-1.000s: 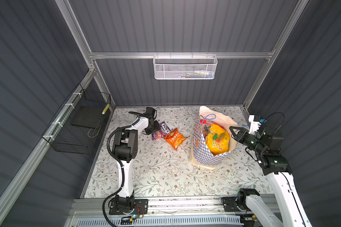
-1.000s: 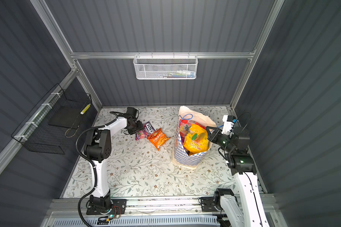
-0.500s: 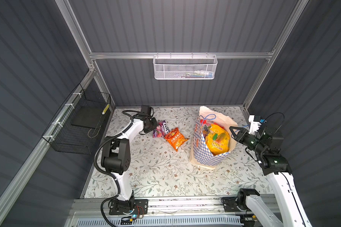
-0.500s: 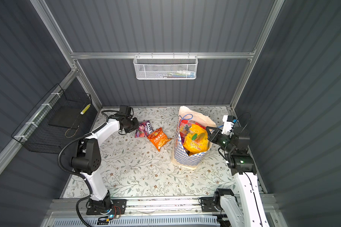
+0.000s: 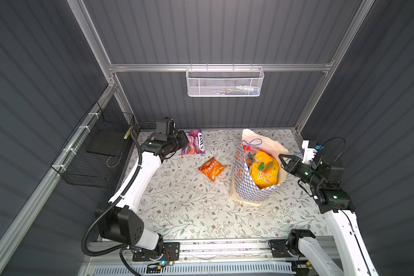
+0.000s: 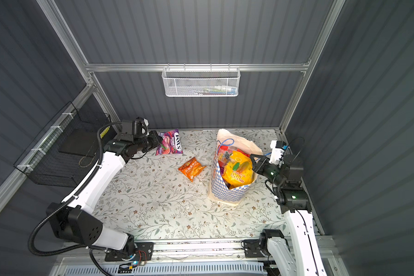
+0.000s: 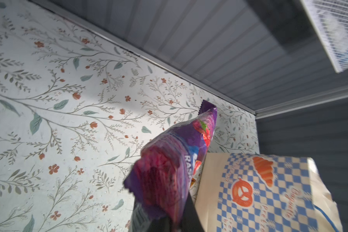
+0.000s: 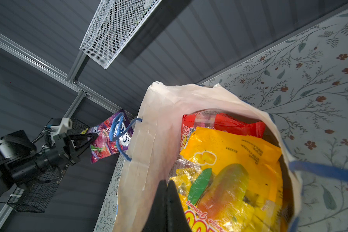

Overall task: Place the snacks into the paper bag
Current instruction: 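Lift the purple bag with the left gripper and carry it over the paper bag, then lower the purple bag into the paper bag and open the left gripper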

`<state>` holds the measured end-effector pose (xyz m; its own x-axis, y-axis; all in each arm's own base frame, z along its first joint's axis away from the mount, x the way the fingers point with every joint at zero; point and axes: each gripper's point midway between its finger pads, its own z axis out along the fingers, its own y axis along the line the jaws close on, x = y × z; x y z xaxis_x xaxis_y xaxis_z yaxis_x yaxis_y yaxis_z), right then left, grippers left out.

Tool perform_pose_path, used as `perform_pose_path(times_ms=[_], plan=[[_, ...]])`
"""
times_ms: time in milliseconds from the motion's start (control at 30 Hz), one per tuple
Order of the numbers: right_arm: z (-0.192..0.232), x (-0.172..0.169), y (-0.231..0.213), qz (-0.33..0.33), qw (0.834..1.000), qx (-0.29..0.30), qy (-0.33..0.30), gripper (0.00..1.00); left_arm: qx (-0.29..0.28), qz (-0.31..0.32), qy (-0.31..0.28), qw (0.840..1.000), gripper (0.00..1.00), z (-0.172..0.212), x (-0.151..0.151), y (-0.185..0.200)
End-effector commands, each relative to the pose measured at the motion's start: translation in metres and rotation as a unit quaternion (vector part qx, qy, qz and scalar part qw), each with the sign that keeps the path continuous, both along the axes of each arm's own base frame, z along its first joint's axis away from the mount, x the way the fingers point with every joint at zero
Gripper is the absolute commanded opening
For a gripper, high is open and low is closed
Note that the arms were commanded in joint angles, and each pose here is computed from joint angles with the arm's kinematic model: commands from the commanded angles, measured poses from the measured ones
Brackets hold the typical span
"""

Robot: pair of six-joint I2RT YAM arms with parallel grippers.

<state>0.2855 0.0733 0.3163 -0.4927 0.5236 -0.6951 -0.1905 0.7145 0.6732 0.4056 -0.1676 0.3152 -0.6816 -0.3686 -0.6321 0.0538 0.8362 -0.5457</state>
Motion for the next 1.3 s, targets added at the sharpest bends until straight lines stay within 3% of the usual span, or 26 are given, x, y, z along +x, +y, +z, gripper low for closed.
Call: perform_pose_path(times_ms=[0, 267, 500, 767, 900, 1033, 1267], plan=[[0.004, -0.004, 0.002, 0.009, 1.000, -0.012, -0.005, 0.00, -0.006, -0.059, -0.091, 0.994, 0.00, 0.078, -0.029, -0.040], [0.028, -0.013, 0.005, 0.020, 0.999, -0.017, -0.025, 0.00, -0.035, -0.173, -0.198, 0.964, 0.00, 0.167, -0.085, -0.141], [0.047, -0.017, 0.008, 0.027, 0.999, -0.007, -0.029, 0.00, 0.006, -0.236, -0.244, 0.940, 0.00, 0.180, -0.119, -0.220], [0.056, -0.025, 0.008, 0.023, 0.999, -0.009, -0.042, 0.00, 0.157, -0.234, -0.264, 0.923, 0.00, 0.140, -0.129, -0.268], [0.054, -0.024, 0.008, 0.025, 0.999, -0.010, -0.040, 0.00, 0.262, -0.209, -0.300, 0.893, 0.00, 0.124, -0.138, -0.287], [0.052, -0.023, 0.008, 0.025, 0.999, -0.010, -0.037, 0.00, 0.367, -0.143, -0.320, 0.861, 0.00, 0.114, -0.132, -0.284], [0.048, -0.021, 0.010, 0.028, 0.999, -0.009, -0.033, 0.00, 0.461, -0.072, -0.319, 0.825, 0.00, 0.099, -0.113, -0.270]])
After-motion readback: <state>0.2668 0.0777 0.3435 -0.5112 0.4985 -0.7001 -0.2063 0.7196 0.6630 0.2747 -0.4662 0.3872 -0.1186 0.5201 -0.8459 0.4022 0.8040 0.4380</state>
